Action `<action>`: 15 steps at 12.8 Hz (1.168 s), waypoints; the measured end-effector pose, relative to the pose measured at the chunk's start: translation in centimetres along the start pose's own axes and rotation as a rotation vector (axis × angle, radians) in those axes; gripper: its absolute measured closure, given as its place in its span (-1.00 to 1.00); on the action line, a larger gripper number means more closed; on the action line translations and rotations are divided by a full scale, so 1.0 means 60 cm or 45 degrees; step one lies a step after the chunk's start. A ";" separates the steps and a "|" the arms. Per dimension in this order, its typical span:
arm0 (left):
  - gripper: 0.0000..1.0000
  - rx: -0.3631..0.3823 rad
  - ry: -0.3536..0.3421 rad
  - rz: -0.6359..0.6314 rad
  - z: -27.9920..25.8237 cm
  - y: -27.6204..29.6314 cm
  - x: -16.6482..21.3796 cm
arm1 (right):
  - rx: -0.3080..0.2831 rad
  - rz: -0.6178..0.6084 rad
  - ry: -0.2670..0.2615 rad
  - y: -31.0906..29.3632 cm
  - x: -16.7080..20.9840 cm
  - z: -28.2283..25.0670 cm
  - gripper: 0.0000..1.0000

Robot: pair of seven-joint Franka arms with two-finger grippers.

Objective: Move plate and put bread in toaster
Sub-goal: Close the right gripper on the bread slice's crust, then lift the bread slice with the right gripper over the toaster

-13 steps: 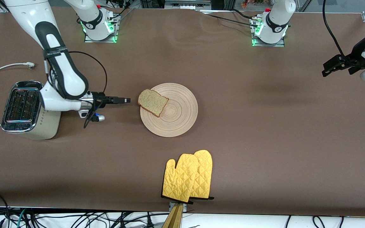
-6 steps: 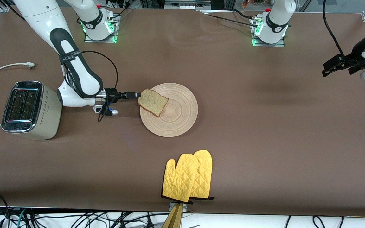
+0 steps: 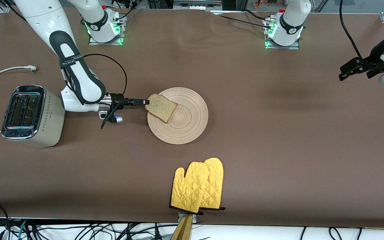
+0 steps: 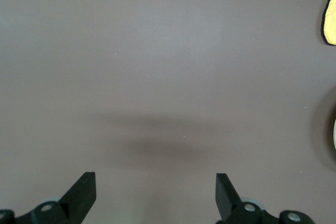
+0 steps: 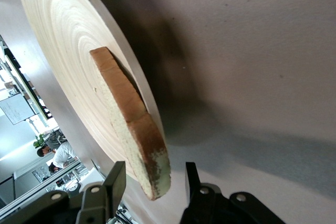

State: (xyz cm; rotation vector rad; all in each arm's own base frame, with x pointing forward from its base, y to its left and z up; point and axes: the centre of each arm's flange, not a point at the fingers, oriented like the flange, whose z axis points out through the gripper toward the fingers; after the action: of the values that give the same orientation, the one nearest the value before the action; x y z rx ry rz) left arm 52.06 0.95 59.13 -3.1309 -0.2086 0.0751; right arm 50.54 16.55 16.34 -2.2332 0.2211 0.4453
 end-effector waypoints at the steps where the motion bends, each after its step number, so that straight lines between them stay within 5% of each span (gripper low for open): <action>1: -1.00 0.000 0.000 0.000 0.000 0.000 0.000 | 0.001 -0.014 -0.003 -0.002 -0.001 0.002 0.06; 3: -1.00 0.000 -0.001 0.000 0.000 0.000 0.000 | 0.001 -0.037 -0.007 0.000 -0.002 0.005 0.55; 4: -1.00 0.000 -0.001 0.000 0.000 0.000 0.000 | 0.000 -0.047 -0.009 0.002 -0.002 0.007 0.56; 6: -1.00 0.000 -0.001 0.000 0.000 0.000 0.000 | 0.003 -0.048 -0.009 0.002 -0.001 0.007 0.91; 11: -1.00 0.000 0.006 0.002 -0.004 0.003 0.000 | 0.042 -0.040 -0.012 -0.046 0.005 -0.035 0.91; 12: -1.00 0.000 0.009 0.003 -0.006 0.004 0.000 | 0.009 -0.043 -0.021 -0.065 0.005 -0.057 0.92; 15: -1.00 0.000 0.014 0.006 -0.010 0.006 0.000 | -0.246 -0.092 -0.027 -0.146 0.000 -0.147 0.92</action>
State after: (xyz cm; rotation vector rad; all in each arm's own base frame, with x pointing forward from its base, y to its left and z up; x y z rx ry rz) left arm 52.13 0.58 59.72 -3.1316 -0.2010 0.0576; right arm 55.31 15.38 27.76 -2.4150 0.0888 0.4672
